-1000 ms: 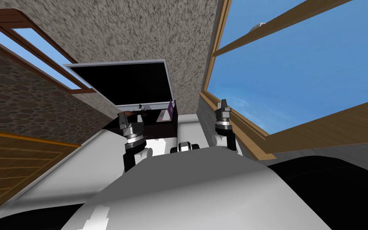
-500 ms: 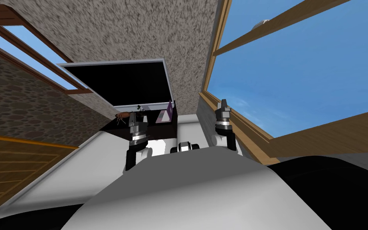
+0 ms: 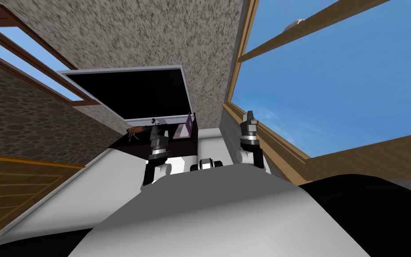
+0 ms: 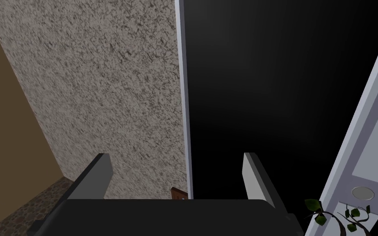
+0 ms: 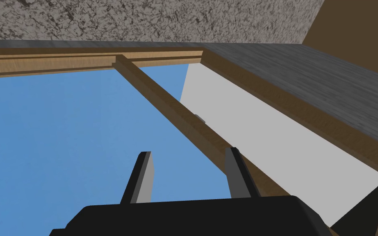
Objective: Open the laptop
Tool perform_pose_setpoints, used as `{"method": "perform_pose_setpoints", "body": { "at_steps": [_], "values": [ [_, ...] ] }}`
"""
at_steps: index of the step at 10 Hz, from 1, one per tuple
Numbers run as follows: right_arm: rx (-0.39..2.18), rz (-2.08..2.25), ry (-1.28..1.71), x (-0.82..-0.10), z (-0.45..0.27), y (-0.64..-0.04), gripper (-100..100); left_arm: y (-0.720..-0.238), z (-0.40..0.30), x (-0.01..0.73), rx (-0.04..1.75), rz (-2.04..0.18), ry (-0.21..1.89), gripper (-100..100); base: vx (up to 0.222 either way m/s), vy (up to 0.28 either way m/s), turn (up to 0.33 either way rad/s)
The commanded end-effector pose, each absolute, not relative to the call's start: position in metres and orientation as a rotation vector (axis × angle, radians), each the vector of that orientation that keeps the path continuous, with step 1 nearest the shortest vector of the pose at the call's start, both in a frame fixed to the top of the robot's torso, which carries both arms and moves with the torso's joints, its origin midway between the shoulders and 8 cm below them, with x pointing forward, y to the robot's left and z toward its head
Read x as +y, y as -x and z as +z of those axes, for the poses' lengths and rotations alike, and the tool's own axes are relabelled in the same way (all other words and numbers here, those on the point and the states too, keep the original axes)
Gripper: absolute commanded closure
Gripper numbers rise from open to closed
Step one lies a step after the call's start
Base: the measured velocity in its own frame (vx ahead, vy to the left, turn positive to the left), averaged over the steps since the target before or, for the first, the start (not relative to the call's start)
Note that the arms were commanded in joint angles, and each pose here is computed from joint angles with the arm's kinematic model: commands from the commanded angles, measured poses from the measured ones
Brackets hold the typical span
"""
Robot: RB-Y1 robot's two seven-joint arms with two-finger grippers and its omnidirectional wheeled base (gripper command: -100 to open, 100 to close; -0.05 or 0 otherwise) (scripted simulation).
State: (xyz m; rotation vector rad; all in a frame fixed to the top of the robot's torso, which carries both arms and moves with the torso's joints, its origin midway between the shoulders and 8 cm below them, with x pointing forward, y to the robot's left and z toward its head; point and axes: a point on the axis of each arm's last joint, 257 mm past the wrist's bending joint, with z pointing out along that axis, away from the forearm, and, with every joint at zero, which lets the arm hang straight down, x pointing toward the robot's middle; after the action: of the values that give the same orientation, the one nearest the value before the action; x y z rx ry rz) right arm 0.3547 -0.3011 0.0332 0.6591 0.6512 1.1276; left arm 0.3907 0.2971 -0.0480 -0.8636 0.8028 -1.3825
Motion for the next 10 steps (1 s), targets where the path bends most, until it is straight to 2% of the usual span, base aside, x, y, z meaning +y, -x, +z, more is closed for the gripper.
{"method": "perform_pose_setpoints", "body": {
  "at_steps": [1, 10],
  "values": [
    [0.651, 1.128, -0.659, -0.301, 0.033, -0.355, 0, -0.402, -0.064, 0.296, 0.820, -1.392, 0.933, -100, 0.040, -0.008, -0.011],
    [0.651, 1.128, -0.659, -0.301, 0.033, -0.355, 0, -0.434, -0.119, 0.285, 0.922, -1.412, 1.122, -100, 0.043, -0.005, -0.012]
  ]
}}
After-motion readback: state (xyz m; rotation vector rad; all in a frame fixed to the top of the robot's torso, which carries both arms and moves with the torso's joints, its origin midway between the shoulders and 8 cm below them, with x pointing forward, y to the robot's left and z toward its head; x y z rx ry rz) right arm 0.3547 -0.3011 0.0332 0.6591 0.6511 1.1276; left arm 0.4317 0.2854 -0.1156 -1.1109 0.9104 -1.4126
